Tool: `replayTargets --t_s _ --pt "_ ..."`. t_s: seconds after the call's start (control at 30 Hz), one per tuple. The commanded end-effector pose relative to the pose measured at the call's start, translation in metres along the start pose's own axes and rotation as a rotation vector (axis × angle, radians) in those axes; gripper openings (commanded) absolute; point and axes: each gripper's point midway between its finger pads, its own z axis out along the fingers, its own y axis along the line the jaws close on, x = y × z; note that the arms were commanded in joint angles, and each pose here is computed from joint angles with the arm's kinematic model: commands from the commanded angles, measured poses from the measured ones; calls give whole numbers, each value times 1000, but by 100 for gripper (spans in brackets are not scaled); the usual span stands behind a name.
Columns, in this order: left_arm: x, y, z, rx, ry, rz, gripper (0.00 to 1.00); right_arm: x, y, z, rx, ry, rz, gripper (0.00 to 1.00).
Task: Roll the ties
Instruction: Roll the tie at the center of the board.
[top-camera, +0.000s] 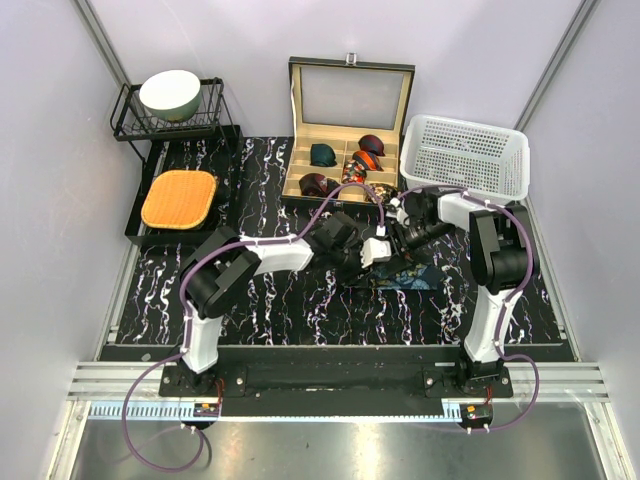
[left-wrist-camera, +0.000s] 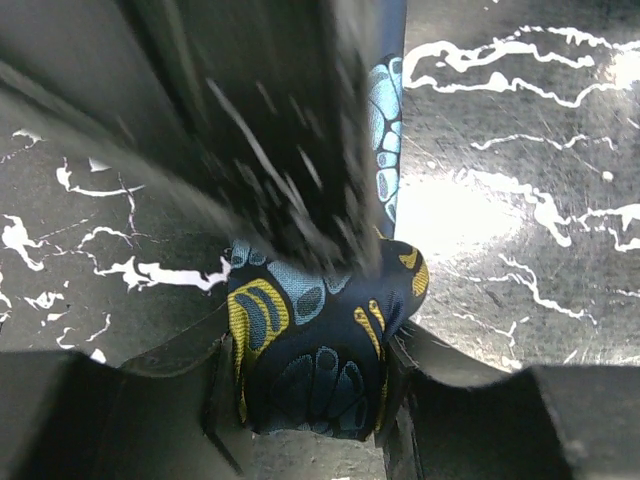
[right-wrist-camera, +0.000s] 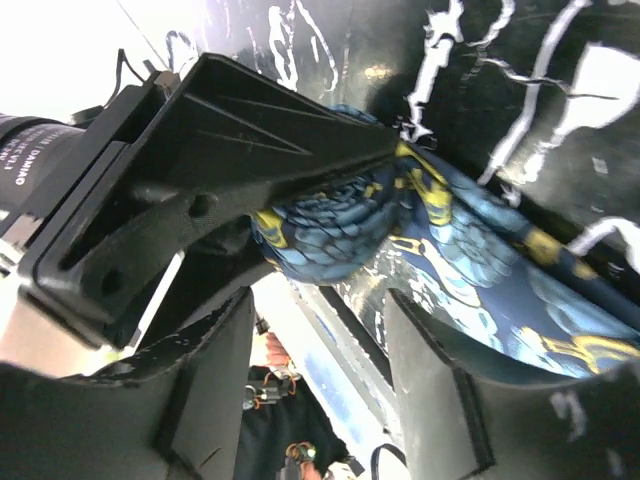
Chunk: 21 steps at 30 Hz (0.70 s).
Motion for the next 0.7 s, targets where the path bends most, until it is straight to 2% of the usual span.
replayTargets --t_s 0.0,0.03,0.13,0.17,0.27,0.4,0.5,0.67 --pt "88 -23 3 24 303 -187 30 -6 13 11 -59 -21 -34 58" --pt "87 -24 4 26 303 -186 31 -6 7 15 -51 -16 -24 58" --pt "86 -25 5 27 306 -195 33 -10 -4 24 -48 -5 -16 50" --pt "85 -26 6 33 301 -196 36 -11 -9 25 -25 -7 -22 34" --pt "79 -30 6 57 266 -183 41 -11 -23 27 33 4 -23 1" --pt "66 -32 6 84 161 -159 60 -8 -41 29 104 27 -14 0" --pt "47 -28 9 101 68 -115 68 -4 -53 31 137 53 8 0" --pt "8 -16 16 124 -67 -69 71 1 -68 32 203 84 23 0"
